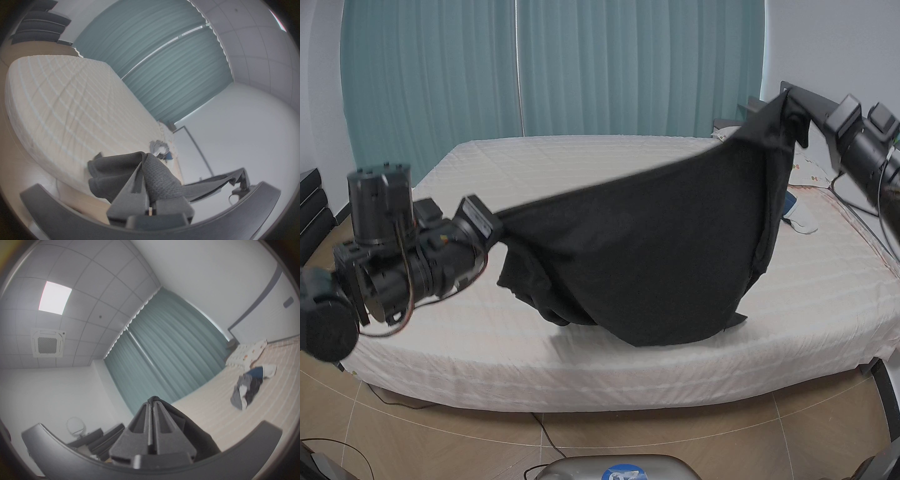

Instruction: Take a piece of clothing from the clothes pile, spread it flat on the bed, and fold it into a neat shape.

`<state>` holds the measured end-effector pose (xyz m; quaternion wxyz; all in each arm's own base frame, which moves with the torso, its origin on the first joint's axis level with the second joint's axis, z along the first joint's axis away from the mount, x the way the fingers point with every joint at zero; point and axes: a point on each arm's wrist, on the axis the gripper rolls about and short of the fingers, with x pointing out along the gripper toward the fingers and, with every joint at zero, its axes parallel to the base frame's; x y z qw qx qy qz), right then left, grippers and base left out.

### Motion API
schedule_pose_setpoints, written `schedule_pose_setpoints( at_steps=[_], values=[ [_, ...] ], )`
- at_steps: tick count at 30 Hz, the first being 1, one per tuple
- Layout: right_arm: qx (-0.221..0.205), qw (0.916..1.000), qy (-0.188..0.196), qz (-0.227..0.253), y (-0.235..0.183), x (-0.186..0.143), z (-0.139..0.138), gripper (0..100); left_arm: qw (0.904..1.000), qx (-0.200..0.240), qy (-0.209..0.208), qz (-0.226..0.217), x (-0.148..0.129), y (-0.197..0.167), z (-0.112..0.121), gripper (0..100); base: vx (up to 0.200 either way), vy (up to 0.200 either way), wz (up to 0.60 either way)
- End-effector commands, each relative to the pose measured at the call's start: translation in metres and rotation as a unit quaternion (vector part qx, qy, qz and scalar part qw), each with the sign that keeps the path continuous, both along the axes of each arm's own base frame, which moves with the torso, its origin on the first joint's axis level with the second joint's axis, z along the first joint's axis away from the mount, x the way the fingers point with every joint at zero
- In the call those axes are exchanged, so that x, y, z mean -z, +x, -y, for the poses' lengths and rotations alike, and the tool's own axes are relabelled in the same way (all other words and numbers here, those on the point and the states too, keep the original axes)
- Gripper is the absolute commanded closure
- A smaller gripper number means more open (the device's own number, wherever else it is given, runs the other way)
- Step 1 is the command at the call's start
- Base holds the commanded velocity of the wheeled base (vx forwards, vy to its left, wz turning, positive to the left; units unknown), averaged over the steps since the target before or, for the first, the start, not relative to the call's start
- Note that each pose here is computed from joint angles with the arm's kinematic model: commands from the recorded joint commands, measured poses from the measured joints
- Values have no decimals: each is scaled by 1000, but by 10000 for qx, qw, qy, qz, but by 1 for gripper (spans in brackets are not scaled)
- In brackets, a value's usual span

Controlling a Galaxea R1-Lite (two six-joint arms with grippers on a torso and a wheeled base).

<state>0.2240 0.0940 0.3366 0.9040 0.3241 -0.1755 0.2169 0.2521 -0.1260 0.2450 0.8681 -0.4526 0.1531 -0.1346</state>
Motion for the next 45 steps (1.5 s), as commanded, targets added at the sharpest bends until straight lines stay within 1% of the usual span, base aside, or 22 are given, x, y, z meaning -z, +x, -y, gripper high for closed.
schedule_pose_setpoints(
  at_steps=[1, 3, 5, 8, 10, 14, 17, 22, 23, 26, 27, 28, 31, 32, 35, 37, 38, 39, 40, 41, 42, 45],
  values=[
    [1197, 9926, 182, 63, 73, -27, 24, 100, 9942, -658, -719, -465, -39, 55, -22, 100, 0, 0, 0],
    [1376, 9903, 156, -78, 94, -15, 24, 100, 9932, -674, -648, -700, -24, 74, -18, 100, 200, 0, 0],
    [1439, 9892, 127, -238, 112, -2, 20, 100, 9921, -696, -577, -868, -9, 89, -13, 100, 200, 0, 0],
    [1510, 9876, -11, -438, 135, 18, 15, 100, 9910, -730, -528, -986, 5, 108, -8, 100, 200, 0, 0],
    [1634, 9855, -115, -438, 152, 31, 16, 100, 9905, -742, -505, -1042, 13, 119, -5, 100, 200, 0, 0],
    [1920, 9808, -187, -292, 180, 47, 17, 100, 9900, -739, -474, -1104, 25, 138, 1, 100, 200, 0, 0],
    [1970, 9793, -276, -366, 190, 59, 14, 100, 9897, -734, -456, -1139, 35, 153, 8, 100, 200, 0, 0],
    [1931, 9786, -402, -586, 205, 86, 7, 100, 9887, -756, -412, -1227, 53, 170, 14, 100, 200, 0, 0],
    [1937, 9775, -455, -698, 211, 99, 6, 100, 9879, -770, -378, -1294, 62, 177, 17, 100, 200, 0, 0],
    [1943, 9751, -525, -929, 220, 120, 5, 100, 9861, -768, -321, -1436, 78, 184, 22, 100, 200, 0, 0],
    [1943, 9751, -525, -929, 220, 120, 5, 100, 9861, -768, -321, -1436, 78, 184, 22, 100, 200, 0, 0],
    [2024, 9707, -601, -1150, 228, 143, 4, 100, 9845, -761, -255, -1558, 93, 189, 25, 100, 200, 0, 0],
    [2081, 9676, -628, -1286, 236, 166, 4, 100, 9826, -764, -196, -1682, 110, 197, 29, 100, 0, 0, 0],
    [2081, 9676, -628, -1286, 236, 166, 4, 100, 9826, -764, -196, -1682, 110, 197, 29, 100, 0, 0, 0],
    [2131, 9625, -697, -1524, 247, 198, 3, 100, 9790, -892, -146, -1827, 130, 206, 31, 100, 0, 0, 0],
    [2150, 9610, -715, -1582, 248, 204, 3, 100, 9782, -901, -148, -1866, 134, 207, 32, 100, 0, 0, 0],
    [2188, 9581, -749, -1691, 251, 216, 2, 100, 9767, -929, -111, -1930, 141, 208, 33, 100, 0, 0, 0],
    [2186, 9569, -774, -1746, 253, 222, 2, 100, 9760, -939, -93, -1963, 145, 209, 33, 100, 0, 0, 0],
    [2186, 9569, -774, -1746, 253, 222, 2, 100, 9760, -939, -93, -1963, 145, 209, 33, 100, 0, 0, 0],
    [2172, 9541, -838, -1882, 256, 238, 1, 100, 9748, -997, -47, -1995, 152, 211, 33, 100, 0, 0, 0],
    [2161, 9527, -871, -1950, 258, 245, 0, 0, 9746, -1026, -39, -1989, 154, 212, 34, 0, 0, 0, 0],
    [2100, 9515, -939, -2044, 260, 257, -3, 0, 9752, -1113, -31, -1911, 160, 219, 36, 0, 0, 0, 0]
  ],
)
